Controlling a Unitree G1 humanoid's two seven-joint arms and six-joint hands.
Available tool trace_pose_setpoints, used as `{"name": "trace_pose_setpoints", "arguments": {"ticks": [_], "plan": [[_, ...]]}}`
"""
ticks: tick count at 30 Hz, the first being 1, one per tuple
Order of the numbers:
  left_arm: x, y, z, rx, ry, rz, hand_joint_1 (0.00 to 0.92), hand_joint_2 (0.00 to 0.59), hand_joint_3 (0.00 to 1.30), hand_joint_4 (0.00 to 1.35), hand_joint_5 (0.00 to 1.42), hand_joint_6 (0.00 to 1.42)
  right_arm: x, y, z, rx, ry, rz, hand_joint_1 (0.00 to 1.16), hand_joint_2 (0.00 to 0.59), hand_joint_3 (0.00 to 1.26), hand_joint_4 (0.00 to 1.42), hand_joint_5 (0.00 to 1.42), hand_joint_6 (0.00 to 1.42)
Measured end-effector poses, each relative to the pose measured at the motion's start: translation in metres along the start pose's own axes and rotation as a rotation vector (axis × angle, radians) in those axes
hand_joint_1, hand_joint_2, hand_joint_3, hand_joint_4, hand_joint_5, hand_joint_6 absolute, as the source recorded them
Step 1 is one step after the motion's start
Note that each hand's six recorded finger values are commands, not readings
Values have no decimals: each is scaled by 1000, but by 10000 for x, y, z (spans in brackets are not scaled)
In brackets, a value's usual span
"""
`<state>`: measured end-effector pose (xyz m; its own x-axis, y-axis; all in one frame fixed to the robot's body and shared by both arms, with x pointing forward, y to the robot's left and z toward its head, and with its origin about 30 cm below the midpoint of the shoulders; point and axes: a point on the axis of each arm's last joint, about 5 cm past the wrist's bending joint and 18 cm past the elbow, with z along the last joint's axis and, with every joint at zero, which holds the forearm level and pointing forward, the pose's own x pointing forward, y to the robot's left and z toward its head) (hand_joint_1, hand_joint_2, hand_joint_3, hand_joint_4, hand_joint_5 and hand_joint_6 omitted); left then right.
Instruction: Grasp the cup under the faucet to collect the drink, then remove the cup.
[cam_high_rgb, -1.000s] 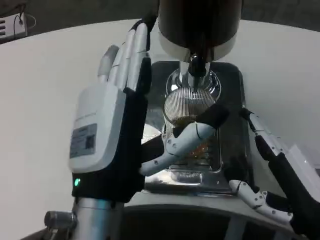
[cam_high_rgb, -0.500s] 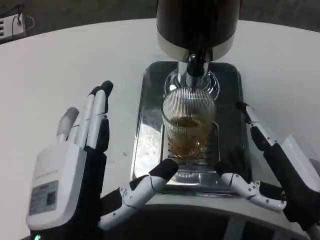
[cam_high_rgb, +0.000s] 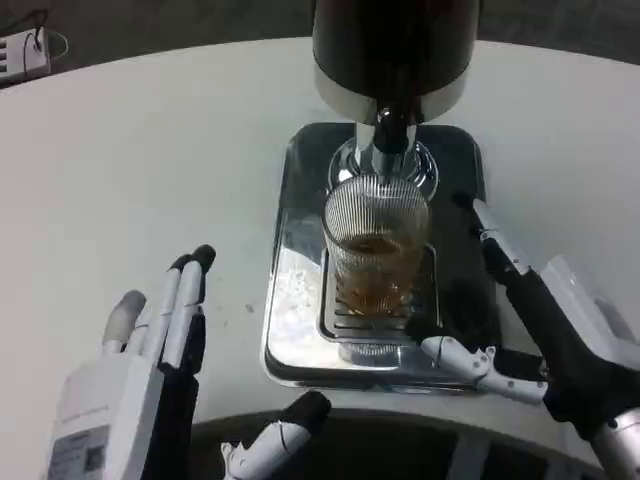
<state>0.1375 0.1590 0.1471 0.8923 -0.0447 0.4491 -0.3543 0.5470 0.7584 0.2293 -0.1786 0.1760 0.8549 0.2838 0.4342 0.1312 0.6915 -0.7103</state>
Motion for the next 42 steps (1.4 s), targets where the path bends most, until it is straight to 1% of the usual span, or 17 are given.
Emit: {"name": "trace_pose_setpoints", "arguments": {"ticks": [6, 8, 14, 20, 25, 27, 31, 35, 38, 42], "plan": [[-153, -97, -56, 29, 42, -96, 0, 112, 0, 0, 99, 0, 95, 18, -31, 24, 2, 5, 579, 240, 0, 2, 85, 230], [-165, -105, -61, 30, 46, -103, 0, 114, 0, 0, 100, 0, 118, 19, -35, 33, 2, 2, 582, 235, 0, 8, 93, 231], [-178, -119, -48, 27, 44, -111, 0, 115, 0, 0, 100, 0, 200, 33, -13, 67, -14, -10, 592, 226, 0, 22, 97, 231], [-180, -120, -46, 27, 45, -113, 0, 115, 0, 0, 100, 0, 244, 76, -13, 101, -14, -1, 599, 224, 0, 30, 115, 247], [-190, -93, -45, 34, 57, -106, 0, 115, 0, 0, 100, 0, 316, 161, 0, 153, -11, 14, 614, 222, 0, 32, 119, 260], [-196, -81, -46, 37, 62, -104, 0, 115, 0, 0, 100, 0, 352, 162, 3, 165, -14, 10, 651, 210, 0, 42, 122, 265], [-209, -63, -54, 44, 76, -104, 0, 115, 0, 0, 100, 0, 407, 169, -3, 175, -15, 11, 670, 201, 0, 42, 133, 266], [-206, -43, -43, 46, 75, -101, 0, 119, 0, 0, 100, 0, 452, 186, 3, 191, -15, 10, 695, 195, 0, 42, 134, 266], [-206, -35, -41, 46, 76, -98, 0, 121, 0, 0, 100, 0, 488, 203, 15, 200, -17, 10, 714, 191, 0, 62, 144, 266], [-217, -20, -42, 50, 80, -96, 0, 121, 0, 0, 100, 0, 500, 243, 45, 215, -24, 17, 725, 191, 0, 80, 164, 281]]}}
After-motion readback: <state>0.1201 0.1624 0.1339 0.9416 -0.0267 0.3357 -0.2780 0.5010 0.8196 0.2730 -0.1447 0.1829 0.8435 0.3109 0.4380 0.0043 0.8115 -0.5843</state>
